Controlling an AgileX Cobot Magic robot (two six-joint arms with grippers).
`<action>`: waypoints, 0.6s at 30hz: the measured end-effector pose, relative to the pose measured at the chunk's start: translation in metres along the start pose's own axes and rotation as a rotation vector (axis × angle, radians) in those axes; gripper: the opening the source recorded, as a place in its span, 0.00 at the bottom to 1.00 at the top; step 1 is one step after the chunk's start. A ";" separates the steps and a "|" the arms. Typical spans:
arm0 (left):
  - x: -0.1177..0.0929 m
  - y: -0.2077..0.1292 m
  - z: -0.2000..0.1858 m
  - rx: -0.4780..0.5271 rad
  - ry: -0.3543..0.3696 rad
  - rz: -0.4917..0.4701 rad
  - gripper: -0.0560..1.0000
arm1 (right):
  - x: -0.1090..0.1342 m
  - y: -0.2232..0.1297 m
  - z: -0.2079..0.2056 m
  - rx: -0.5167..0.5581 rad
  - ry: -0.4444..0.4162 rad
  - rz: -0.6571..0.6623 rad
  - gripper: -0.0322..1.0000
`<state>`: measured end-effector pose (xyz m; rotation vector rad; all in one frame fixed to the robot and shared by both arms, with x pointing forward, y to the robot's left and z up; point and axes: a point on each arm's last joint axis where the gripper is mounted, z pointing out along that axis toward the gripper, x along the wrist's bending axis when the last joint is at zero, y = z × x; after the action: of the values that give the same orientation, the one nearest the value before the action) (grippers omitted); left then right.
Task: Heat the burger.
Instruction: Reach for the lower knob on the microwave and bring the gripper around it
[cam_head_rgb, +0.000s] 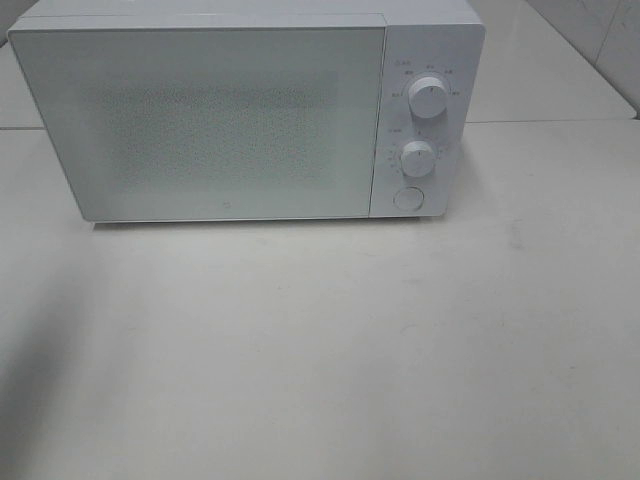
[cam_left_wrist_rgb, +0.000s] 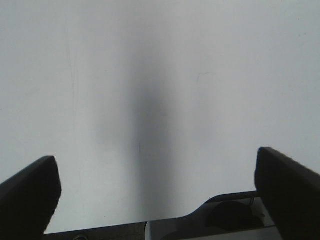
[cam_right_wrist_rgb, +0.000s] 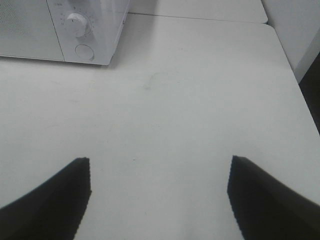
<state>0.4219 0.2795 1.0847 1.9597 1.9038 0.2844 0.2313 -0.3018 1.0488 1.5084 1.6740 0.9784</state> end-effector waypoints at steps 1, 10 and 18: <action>0.000 0.000 0.000 0.000 0.000 0.000 0.97 | 0.000 0.000 0.000 0.000 0.000 0.000 0.75; 0.005 -0.054 -0.020 -0.086 0.023 0.012 0.97 | 0.000 0.000 0.000 0.001 0.000 0.000 0.75; 0.007 -0.106 -0.024 -0.211 0.024 0.026 0.97 | 0.000 0.000 0.000 0.001 0.000 0.000 0.75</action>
<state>0.3162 0.2899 1.0622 1.8494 1.7841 0.4970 0.2314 -0.3018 1.0485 1.5090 1.6747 0.9777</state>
